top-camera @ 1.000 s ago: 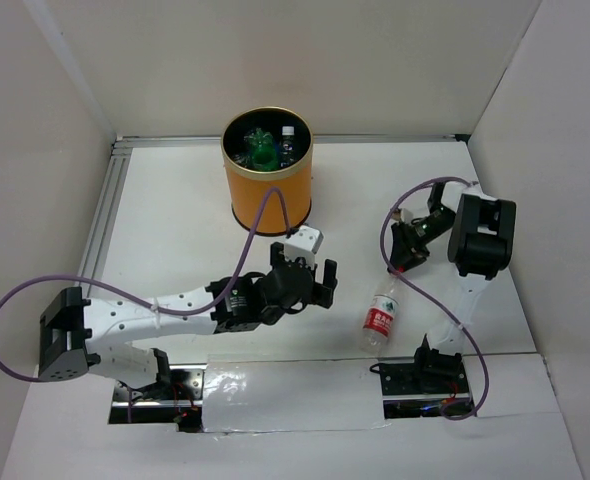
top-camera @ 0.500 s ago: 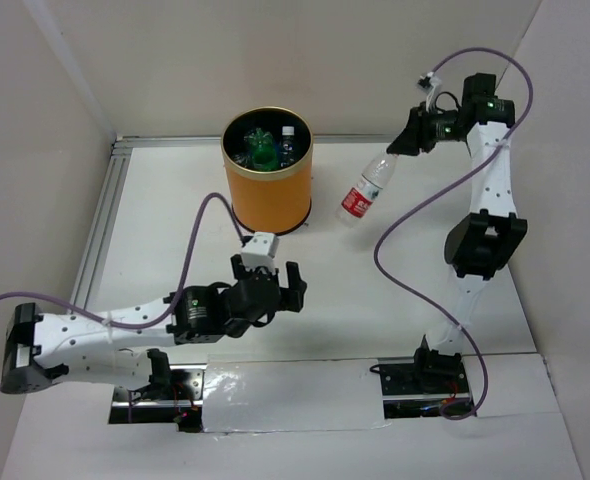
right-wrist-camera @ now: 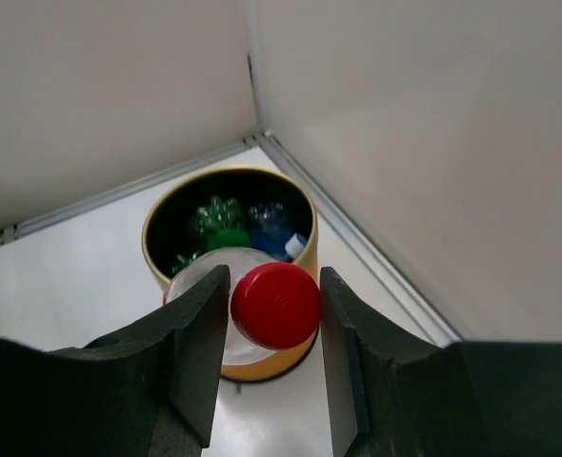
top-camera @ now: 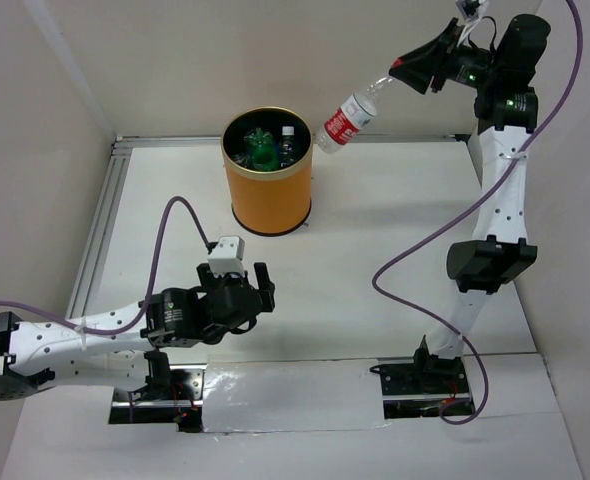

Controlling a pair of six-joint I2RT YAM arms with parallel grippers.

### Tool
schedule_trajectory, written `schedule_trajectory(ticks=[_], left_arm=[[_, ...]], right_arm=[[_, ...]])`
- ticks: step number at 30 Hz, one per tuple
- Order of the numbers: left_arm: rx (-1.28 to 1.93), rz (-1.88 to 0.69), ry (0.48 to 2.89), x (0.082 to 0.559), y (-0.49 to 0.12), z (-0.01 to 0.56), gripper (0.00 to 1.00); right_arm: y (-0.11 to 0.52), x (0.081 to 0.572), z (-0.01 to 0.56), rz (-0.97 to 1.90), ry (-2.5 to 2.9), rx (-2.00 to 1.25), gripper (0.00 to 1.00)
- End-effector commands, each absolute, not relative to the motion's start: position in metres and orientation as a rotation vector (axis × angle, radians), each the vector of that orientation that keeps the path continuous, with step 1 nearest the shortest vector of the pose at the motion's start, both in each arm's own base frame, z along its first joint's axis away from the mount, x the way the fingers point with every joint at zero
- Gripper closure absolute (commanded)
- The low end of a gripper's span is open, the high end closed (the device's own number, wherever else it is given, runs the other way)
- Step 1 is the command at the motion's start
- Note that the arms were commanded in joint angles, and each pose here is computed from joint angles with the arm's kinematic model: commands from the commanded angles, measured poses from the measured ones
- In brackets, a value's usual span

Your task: Put the plastic bottles in the bin

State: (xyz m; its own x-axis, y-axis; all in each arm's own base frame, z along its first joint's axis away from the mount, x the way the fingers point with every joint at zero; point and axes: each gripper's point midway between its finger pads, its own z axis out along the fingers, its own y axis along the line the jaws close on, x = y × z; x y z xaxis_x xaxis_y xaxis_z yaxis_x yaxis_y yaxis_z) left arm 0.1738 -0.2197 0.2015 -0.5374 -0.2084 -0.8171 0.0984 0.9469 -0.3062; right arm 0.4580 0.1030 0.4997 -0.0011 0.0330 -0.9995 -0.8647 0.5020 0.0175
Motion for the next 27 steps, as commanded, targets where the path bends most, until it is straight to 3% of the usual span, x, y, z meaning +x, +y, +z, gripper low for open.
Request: schedule_trajectory(ticks=[1,7,12,15,27], left_arm=[[-0.159,-0.399,2.057,0.177,-0.210,0.215,0.02],[-0.194,-0.384,2.078,0.175,-0.204,0.209,0.02],[-0.219,-0.376,2.100,0.172,-0.199,0.197,0.02],[-0.228,-0.379,2.101,0.171,-0.196,0.198,0.02],[-0.240,-0.354,2.104,0.169,-0.187,0.186,0.02]], right_arm=[[0.142,0.434,0.557,0.817,1.208,-0.840,1.00],[0.202,0.445,0.545,0.813,1.160,-0.861,1.00],[0.241,0.478,0.503,0.698,1.227,-0.866,1.00],[0.247,0.495,0.487,0.502,1.263,-0.901,1.00],[0.254,0.492,0.422,0.287,1.375,-1.118,1.00]])
